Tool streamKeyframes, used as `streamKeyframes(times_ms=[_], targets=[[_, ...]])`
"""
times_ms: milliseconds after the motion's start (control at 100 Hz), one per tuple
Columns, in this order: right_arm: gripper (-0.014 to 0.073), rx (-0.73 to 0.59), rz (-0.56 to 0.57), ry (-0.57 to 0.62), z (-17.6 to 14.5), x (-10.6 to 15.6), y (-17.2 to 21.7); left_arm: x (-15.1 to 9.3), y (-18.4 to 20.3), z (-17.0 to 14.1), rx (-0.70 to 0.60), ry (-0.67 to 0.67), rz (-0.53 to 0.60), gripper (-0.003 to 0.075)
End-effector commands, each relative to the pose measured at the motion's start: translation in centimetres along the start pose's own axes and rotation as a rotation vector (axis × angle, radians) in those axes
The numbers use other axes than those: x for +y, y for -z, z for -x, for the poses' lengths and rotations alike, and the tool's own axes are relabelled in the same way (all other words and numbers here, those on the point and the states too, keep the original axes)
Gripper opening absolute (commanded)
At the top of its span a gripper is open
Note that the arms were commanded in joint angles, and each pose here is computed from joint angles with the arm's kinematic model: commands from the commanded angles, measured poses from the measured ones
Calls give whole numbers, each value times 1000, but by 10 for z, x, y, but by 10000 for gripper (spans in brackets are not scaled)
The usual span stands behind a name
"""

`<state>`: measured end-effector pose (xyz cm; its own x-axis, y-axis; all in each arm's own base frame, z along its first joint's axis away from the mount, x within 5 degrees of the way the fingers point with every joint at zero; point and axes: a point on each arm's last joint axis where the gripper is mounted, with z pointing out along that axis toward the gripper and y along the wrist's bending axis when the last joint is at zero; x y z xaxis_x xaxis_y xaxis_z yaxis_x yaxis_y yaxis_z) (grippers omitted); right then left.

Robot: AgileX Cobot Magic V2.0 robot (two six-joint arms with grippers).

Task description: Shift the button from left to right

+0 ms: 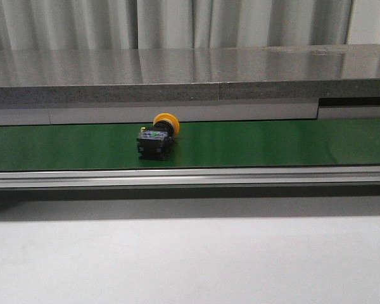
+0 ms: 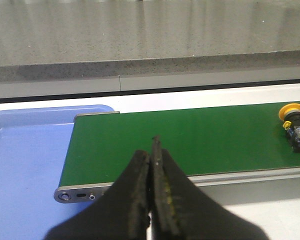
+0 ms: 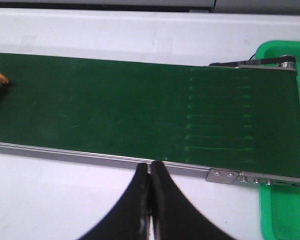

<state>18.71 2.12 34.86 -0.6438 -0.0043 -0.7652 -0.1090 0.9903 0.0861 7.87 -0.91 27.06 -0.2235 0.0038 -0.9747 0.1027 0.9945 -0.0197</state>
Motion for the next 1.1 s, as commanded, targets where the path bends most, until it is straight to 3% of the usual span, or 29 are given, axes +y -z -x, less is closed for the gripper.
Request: streamKeyframes(times_ms=[0, 140, 380, 480, 810, 1090], targets=[[-63, -71, 4, -6, 15, 0, -1, 0, 2, 16, -105, 10, 2, -20], [10, -10, 5, -10, 12, 0, -10, 0, 2, 16, -105, 10, 2, -20], [437, 10, 6, -10, 11, 0, -11, 0, 2, 16, -105, 10, 2, -20], [542, 5, 6, -10, 11, 0, -11, 0, 2, 16, -105, 10, 2, -20], [552, -89, 39, -64, 21, 2, -14, 0, 2, 16, -105, 10, 2, -20], [552, -9, 52, -98, 35, 1, -50, 0, 2, 16, -105, 10, 2, -20]])
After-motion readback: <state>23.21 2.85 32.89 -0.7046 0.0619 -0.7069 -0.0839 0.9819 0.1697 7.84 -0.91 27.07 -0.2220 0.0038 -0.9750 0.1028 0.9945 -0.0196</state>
